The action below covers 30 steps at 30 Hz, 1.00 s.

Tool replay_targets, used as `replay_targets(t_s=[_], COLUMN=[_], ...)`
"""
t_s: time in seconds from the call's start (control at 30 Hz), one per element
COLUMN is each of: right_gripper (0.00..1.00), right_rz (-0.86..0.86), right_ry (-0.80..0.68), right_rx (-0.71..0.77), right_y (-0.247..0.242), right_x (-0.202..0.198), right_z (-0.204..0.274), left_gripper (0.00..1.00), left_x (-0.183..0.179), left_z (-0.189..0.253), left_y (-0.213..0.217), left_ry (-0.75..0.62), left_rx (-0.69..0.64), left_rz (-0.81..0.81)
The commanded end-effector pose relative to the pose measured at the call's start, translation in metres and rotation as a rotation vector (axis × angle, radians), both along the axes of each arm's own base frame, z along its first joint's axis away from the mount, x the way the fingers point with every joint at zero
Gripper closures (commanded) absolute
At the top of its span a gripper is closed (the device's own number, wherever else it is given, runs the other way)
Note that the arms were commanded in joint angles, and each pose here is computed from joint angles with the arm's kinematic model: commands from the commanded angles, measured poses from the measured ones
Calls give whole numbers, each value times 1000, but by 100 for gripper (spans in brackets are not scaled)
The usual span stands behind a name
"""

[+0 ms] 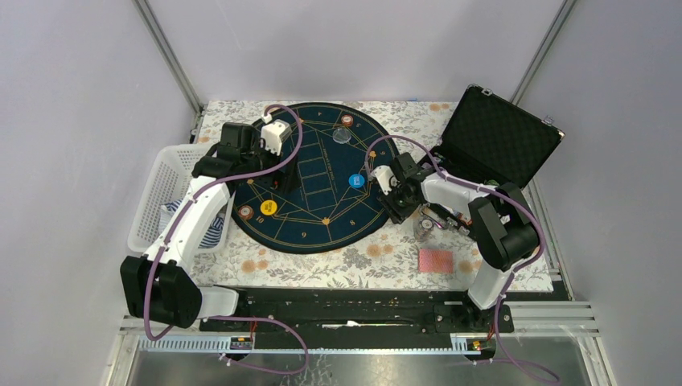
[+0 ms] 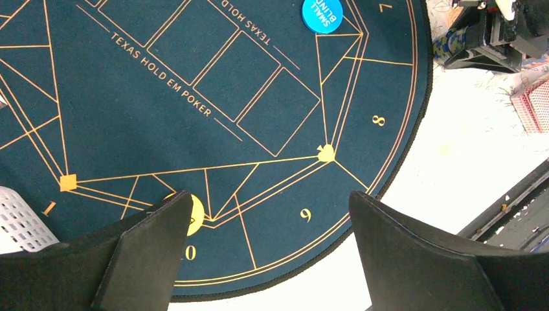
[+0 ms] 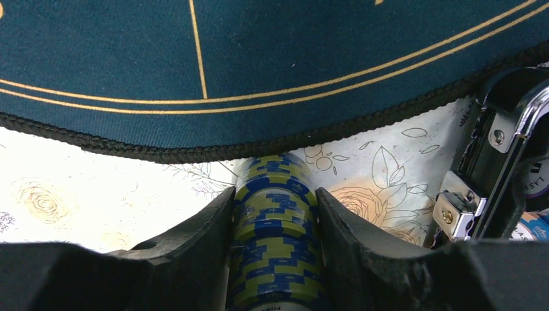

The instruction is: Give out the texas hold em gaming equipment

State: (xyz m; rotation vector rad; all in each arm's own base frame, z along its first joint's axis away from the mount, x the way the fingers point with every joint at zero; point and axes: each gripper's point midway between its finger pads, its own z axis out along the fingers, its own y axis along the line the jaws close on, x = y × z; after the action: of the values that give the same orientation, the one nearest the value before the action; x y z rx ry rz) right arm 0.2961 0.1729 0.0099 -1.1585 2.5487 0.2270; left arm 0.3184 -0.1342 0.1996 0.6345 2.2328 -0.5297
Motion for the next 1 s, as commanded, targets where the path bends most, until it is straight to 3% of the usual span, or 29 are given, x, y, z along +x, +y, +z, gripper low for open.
replay_targets(t_s=[0.0, 0.3, 0.67, 0.97], right_gripper=[67, 92, 93, 92], right_rz=[17, 31, 100, 192], right_ry=[-55, -75, -96, -128], right_rx=[-3, 56, 178, 171], right_y=[8, 16, 76, 174], right_x=[10, 9, 43, 85], right_z=[15, 71, 137, 130], left_gripper=[4, 1, 1, 1], left_x=[4, 9, 32, 41], left_z=[20, 21, 36, 41], left_y=[-2, -1, 30, 67], left_ry=[-84, -64, -17, -45], left_rx=[-24, -39, -129, -143], left_rz=[5, 43, 203, 352])
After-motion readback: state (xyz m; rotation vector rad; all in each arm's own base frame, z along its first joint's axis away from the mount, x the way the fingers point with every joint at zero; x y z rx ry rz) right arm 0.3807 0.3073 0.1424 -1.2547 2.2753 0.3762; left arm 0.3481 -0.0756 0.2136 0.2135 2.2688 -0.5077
